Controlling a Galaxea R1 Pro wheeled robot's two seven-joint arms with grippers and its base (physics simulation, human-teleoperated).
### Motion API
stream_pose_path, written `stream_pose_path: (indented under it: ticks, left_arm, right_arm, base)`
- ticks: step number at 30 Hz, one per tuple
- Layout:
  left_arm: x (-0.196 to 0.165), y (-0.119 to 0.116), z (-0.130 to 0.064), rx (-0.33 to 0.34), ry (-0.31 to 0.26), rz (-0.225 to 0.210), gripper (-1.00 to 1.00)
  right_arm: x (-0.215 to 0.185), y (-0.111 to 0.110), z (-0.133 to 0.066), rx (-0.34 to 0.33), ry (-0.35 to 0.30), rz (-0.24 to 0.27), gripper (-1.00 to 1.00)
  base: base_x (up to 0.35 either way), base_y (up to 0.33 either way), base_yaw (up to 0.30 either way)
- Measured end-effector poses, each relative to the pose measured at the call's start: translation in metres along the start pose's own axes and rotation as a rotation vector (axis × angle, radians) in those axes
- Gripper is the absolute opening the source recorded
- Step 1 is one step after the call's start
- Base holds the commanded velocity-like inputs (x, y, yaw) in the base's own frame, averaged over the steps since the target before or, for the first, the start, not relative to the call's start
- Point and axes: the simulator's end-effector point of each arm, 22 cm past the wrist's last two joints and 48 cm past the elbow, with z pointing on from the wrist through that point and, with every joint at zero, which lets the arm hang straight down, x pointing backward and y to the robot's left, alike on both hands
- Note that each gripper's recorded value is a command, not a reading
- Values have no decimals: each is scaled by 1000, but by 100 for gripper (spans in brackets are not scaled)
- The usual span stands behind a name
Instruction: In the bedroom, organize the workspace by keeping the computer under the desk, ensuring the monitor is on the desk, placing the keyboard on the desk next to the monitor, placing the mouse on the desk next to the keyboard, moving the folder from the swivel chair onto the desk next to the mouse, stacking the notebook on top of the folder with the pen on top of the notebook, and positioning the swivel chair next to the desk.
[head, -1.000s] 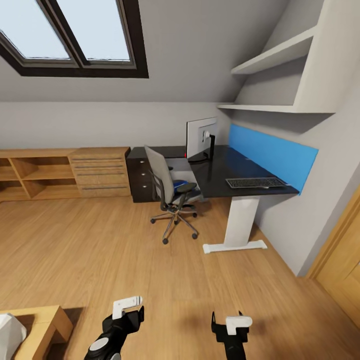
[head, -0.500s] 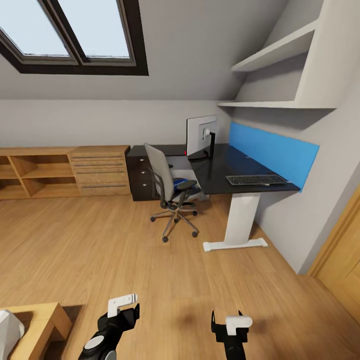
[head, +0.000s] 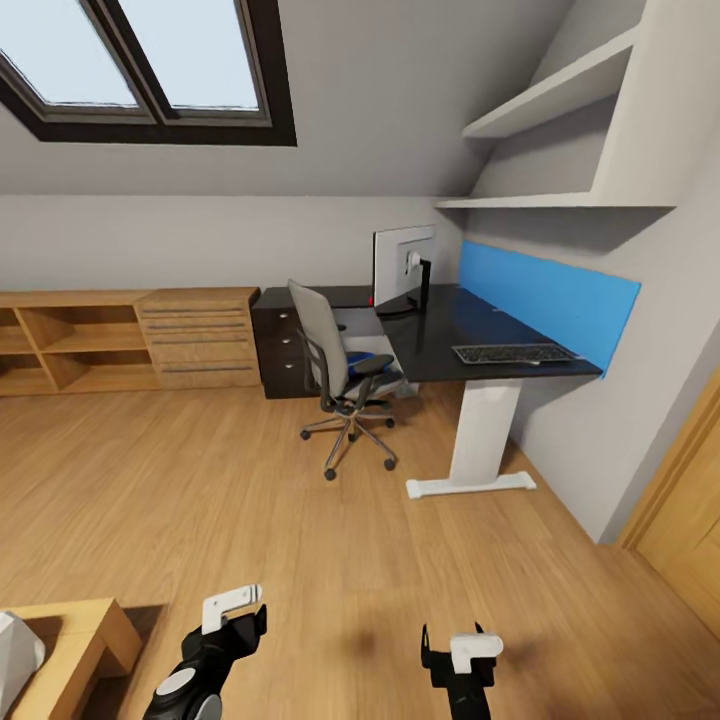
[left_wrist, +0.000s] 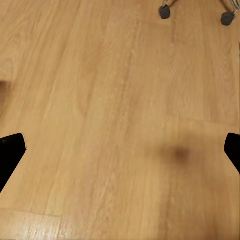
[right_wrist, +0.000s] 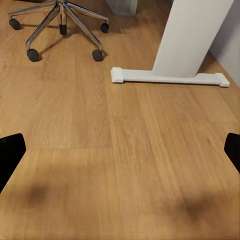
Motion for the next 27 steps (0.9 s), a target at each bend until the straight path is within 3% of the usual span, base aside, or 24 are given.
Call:
stream_pose_path:
  ticks: [9, 15, 16, 20, 23, 27]
  left_arm:
    - [-15, -9, -1, 30, -62, -22, 100]
    - [-14, -10, 2, 37, -79, -24, 100]
    - [-13, -9, 3, 37, -81, -25, 100]
    - [-8, -8, 7, 37, -84, -25, 100]
    - [-4, -7, 10, 37, -86, -25, 100]
    - [3, -6, 14, 37, -87, -25, 100]
  right_arm:
    - [-24, 34, 14, -85, -99, -65, 100]
    - [-88, 45, 64, -75, -115, -87, 100]
    - [-107, 43, 80, -68, -104, -91, 100]
    - [-139, 39, 107, -62, -85, -48, 100]
    - [-163, 36, 123, -59, -76, 37, 100]
    - [-180, 33, 135, -52, -72, 107, 100]
  base:
    - [0, 0, 0]
    - [0, 0, 0]
    - [0, 0, 0]
    - [0, 0, 0]
    - [0, 0, 0]
    - [0, 0, 0]
